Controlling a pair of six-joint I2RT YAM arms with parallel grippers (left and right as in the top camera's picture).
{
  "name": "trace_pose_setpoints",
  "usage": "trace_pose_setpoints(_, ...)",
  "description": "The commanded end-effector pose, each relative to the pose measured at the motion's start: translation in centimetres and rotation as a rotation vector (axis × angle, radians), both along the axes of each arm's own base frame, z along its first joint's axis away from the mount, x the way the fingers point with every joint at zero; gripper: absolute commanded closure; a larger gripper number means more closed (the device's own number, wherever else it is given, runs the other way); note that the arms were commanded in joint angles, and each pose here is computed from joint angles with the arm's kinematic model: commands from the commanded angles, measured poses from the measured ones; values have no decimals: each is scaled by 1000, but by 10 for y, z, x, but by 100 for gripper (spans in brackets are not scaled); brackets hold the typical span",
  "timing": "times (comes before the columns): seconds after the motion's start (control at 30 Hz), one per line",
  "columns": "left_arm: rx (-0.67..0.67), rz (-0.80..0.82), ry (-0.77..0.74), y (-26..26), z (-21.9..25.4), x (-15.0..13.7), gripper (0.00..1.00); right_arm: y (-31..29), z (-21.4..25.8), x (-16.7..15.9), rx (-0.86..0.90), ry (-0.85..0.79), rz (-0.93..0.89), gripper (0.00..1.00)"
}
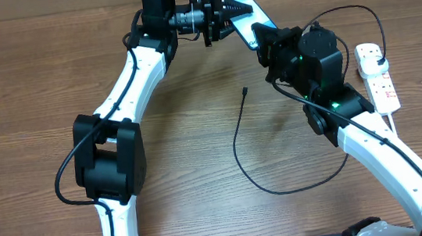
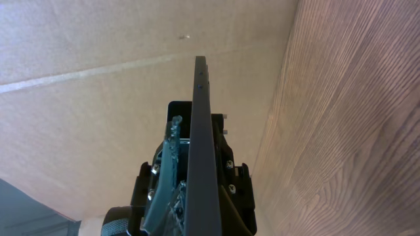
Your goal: Plug charger to phone and switch on socket
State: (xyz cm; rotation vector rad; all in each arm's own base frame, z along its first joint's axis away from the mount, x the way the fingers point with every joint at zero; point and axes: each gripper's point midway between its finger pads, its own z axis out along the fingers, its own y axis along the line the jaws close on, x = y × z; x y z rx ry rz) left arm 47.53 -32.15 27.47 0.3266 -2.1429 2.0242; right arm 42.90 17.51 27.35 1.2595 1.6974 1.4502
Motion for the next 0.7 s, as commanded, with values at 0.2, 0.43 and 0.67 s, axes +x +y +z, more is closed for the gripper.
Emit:
trace_pose_setpoints(0.2,-2,5,-13,-5,3,1,93,5,22,2,25,-46,20,96)
trace_pose_setpoints(0.43,-2,4,-26,-5,3,1,96,5,20,2,23,-42,19,85)
trace_pose_setpoints(0.67,0,1,-118,2,3,3,96,4,12,0,-3,-17,23,70)
